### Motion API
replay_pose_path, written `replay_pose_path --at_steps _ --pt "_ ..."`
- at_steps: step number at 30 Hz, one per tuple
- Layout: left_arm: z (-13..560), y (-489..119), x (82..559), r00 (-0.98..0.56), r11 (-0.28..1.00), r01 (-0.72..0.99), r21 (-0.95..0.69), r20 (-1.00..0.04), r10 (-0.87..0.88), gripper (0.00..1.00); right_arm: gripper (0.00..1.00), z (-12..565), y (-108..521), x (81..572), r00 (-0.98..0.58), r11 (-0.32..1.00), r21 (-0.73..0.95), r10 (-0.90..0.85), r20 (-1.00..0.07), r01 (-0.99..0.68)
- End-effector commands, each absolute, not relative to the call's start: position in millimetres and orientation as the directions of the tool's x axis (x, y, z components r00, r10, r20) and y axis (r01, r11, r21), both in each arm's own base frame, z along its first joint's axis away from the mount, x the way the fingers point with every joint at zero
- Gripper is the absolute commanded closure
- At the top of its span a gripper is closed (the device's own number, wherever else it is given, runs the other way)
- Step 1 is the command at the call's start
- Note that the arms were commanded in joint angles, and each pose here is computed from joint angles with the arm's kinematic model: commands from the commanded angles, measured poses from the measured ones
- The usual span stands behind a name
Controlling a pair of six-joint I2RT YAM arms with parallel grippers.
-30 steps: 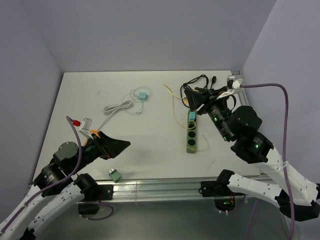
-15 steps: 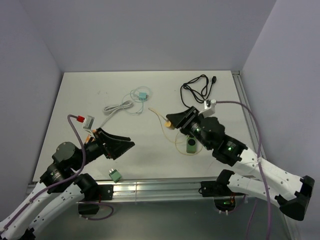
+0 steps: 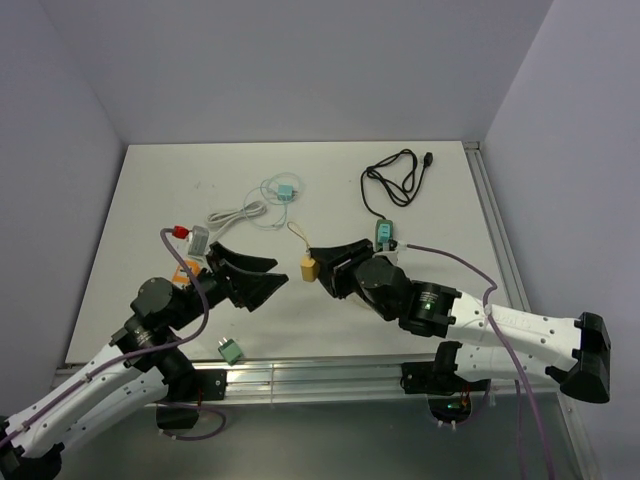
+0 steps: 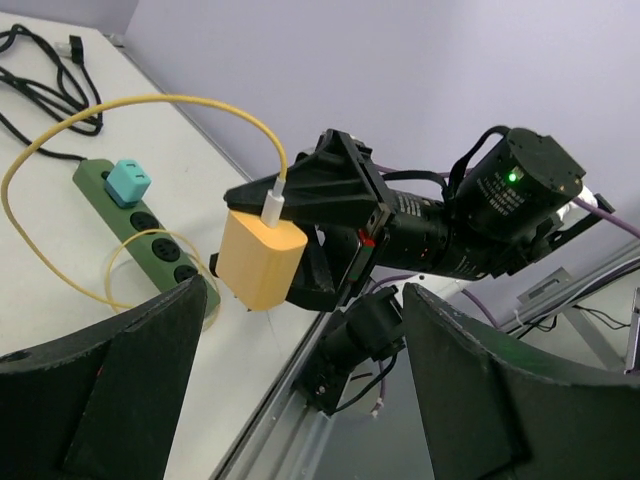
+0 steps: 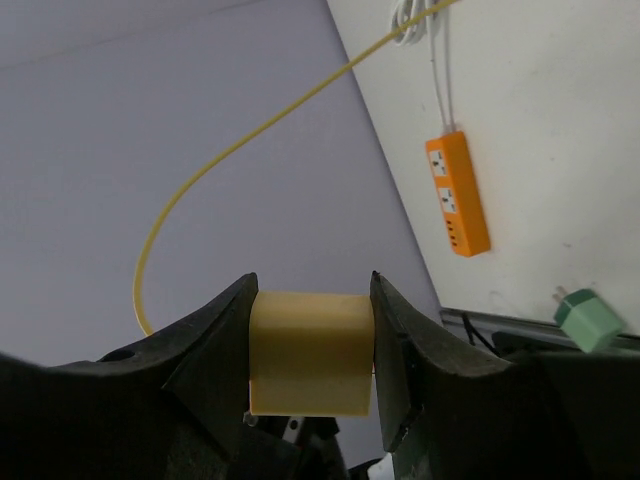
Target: Insert the plug
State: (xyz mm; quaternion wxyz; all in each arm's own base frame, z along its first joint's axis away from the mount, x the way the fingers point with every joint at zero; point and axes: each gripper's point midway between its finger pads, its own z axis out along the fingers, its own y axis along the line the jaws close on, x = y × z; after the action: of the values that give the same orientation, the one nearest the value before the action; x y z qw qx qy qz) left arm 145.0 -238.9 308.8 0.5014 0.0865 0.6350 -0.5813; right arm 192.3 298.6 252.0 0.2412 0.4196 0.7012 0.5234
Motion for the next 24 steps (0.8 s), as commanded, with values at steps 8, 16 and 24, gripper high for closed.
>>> replay_pose_path --at_steps 8,16,24 --pt "323 -244 149 -0.348 0.34 0.778 -0.528 -0.813 -0.466 0.18 1.0 310 317 198 -0.495 -0.04 0.956 0.849 0.186 0.291" --pt "318 -249 159 -0.331 0.385 0.769 -0.51 -0.834 -0.443 0.18 1.0 316 336 191 -0.537 -0.031 0.958 0.823 0.185 0.284" --pt "309 -255 172 -0.351 0.42 0.736 -0.531 -0.83 -0.434 0.3 1.0 327 353 181 -0.573 0.011 0.966 0.807 0.143 0.257"
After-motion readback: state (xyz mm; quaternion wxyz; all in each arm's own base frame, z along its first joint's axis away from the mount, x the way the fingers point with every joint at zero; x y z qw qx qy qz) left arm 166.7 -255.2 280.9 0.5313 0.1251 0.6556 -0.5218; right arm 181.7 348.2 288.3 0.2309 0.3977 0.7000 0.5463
